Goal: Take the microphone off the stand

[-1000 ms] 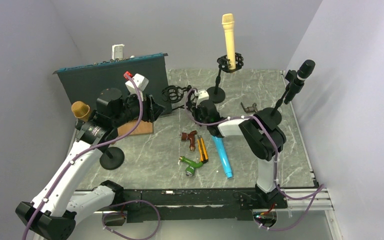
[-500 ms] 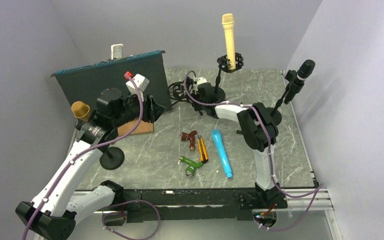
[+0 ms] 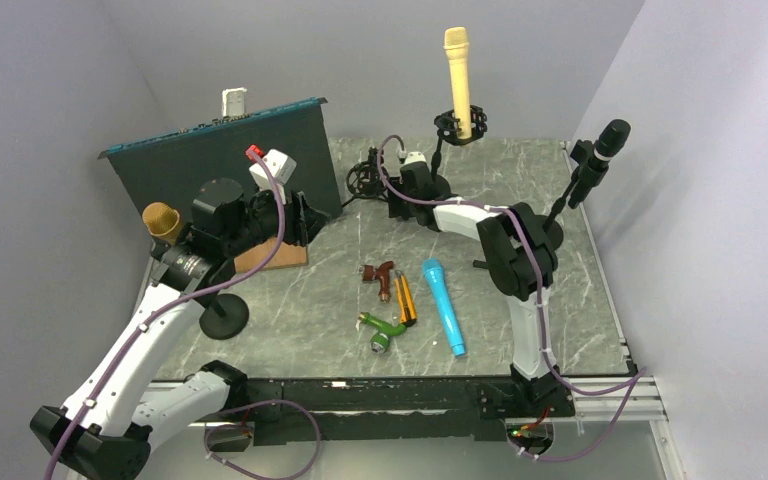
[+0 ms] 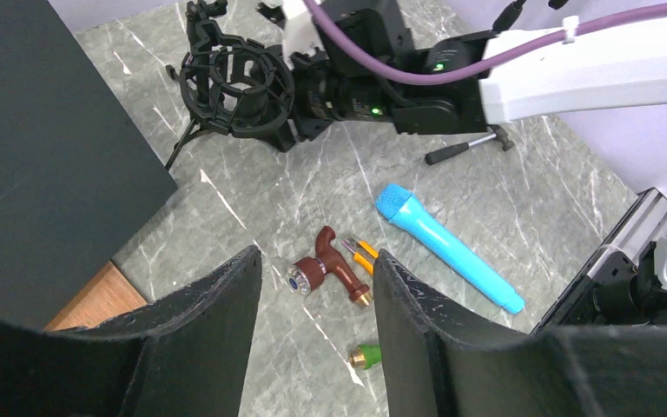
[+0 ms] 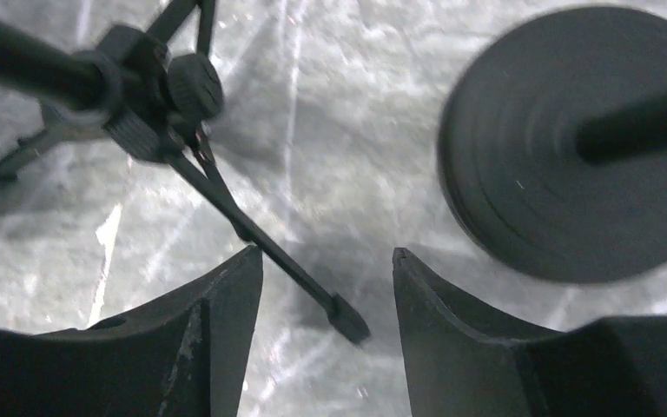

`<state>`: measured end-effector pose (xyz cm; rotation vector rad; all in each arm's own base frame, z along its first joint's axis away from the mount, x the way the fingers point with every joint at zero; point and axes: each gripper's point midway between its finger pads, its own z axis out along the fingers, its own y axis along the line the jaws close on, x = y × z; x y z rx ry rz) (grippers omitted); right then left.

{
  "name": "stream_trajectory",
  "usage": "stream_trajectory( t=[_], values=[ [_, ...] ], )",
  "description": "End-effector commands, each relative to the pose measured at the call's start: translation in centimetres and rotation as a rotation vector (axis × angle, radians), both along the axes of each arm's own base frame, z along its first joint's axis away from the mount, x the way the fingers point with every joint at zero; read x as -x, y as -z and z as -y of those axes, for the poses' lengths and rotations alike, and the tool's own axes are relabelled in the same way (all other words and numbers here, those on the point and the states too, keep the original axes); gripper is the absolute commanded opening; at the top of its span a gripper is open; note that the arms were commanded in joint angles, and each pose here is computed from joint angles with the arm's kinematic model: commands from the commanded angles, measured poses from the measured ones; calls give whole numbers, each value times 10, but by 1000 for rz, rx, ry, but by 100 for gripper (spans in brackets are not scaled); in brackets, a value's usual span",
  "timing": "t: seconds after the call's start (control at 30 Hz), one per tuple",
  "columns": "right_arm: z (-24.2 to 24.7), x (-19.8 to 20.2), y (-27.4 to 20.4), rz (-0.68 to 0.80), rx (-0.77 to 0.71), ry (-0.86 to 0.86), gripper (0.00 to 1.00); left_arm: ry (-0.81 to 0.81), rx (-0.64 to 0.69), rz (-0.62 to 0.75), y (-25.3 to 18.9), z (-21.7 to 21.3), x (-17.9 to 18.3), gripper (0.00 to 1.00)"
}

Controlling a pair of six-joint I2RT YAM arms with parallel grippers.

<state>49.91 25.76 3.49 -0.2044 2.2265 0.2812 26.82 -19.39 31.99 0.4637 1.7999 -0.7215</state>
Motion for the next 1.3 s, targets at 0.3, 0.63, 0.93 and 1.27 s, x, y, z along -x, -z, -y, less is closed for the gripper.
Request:
stream_trajectory(
  t=[0.3, 0.63, 0.93, 1.27],
  values=[
    [17, 64, -104, 139, -102, -3, 65, -83, 9, 79, -31, -17, -1, 56],
    [3, 122, -176, 220, -290, -105, 78, -376, 24, 108, -103, -96, 56, 55],
    [-55, 168, -221, 244, -447, -324, 95, -598, 31, 153, -132, -164, 113, 56],
    [-111, 219, -263, 277, -514, -527, 100, -976, -22, 78, -80, -225, 110, 61]
  ],
)
